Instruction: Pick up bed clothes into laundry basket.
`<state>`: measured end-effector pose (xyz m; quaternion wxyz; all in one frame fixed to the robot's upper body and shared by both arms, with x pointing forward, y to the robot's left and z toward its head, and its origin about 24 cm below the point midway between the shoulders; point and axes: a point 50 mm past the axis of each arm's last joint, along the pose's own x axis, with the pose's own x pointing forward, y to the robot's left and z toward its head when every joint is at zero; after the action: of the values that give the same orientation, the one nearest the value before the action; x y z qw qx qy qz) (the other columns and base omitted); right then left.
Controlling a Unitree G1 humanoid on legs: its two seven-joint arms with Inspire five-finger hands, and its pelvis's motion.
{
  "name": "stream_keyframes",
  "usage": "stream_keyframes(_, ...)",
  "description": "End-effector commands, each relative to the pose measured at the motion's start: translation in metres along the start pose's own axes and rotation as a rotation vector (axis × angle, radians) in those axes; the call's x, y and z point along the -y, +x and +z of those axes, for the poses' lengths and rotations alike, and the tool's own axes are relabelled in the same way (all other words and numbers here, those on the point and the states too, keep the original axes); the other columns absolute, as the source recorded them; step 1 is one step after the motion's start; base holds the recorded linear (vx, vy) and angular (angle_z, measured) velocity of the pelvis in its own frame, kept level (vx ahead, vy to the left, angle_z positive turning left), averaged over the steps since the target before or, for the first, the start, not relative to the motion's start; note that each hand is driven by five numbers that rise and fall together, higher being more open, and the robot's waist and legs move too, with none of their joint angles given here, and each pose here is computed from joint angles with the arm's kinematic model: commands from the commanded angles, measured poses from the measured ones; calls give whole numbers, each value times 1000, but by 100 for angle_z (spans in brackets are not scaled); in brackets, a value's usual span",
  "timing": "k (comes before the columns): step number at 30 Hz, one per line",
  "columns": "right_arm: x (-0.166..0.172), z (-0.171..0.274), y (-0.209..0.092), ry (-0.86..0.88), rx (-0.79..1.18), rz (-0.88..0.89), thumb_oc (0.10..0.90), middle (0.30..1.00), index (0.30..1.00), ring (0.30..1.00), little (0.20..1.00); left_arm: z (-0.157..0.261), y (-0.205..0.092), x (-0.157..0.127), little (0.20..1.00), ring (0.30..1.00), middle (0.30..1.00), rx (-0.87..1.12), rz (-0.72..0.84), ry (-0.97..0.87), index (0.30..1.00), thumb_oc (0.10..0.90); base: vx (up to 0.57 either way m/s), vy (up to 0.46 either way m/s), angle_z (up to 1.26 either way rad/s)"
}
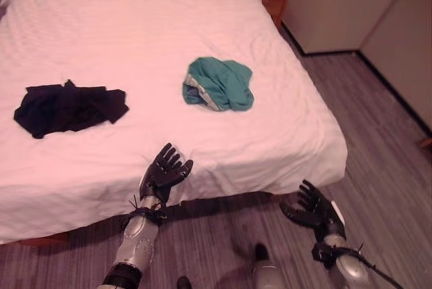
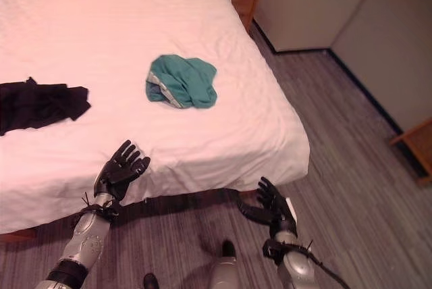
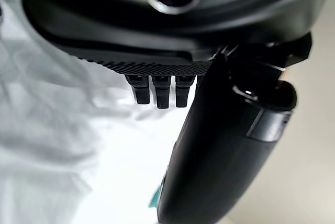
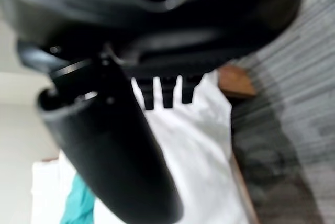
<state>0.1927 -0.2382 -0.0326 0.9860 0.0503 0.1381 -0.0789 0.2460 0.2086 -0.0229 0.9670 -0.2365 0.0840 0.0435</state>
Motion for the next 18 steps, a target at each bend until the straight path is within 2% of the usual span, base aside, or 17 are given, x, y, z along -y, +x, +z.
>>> stream_keyframes(1, 8, 51, 14, -78, 219, 29, 800, 900, 900, 900, 900, 43, 12, 24, 900, 900, 900, 190, -139, 36, 900, 800, 57, 185, -2)
stream_keyframes(6, 13, 46, 12, -82, 200, 19, 800, 900, 900, 900, 900, 28, 4, 18, 900, 900, 900, 156, -102, 5, 900, 800, 78, 94, -4)
stream_keyframes(12, 11, 48, 15, -78, 214, 13, 800, 900, 900, 900, 900, 27, -2, 11, 900, 900, 900, 174, -66, -35, 900, 800, 69, -28, 16)
stream_keyframes(14, 4, 58, 22, -67, 247, 39, 800, 900, 900, 900, 900, 30, -7, 0, 900, 900, 900, 210, 5, -78, 900, 800, -3, -49, -2)
stream_keyframes(18, 6, 66, 21, -62, 278, 46, 800, 900, 900, 900, 900, 31, -15, -11, 900, 900, 900, 227, 49, -92, 900, 800, 20, -29, -10)
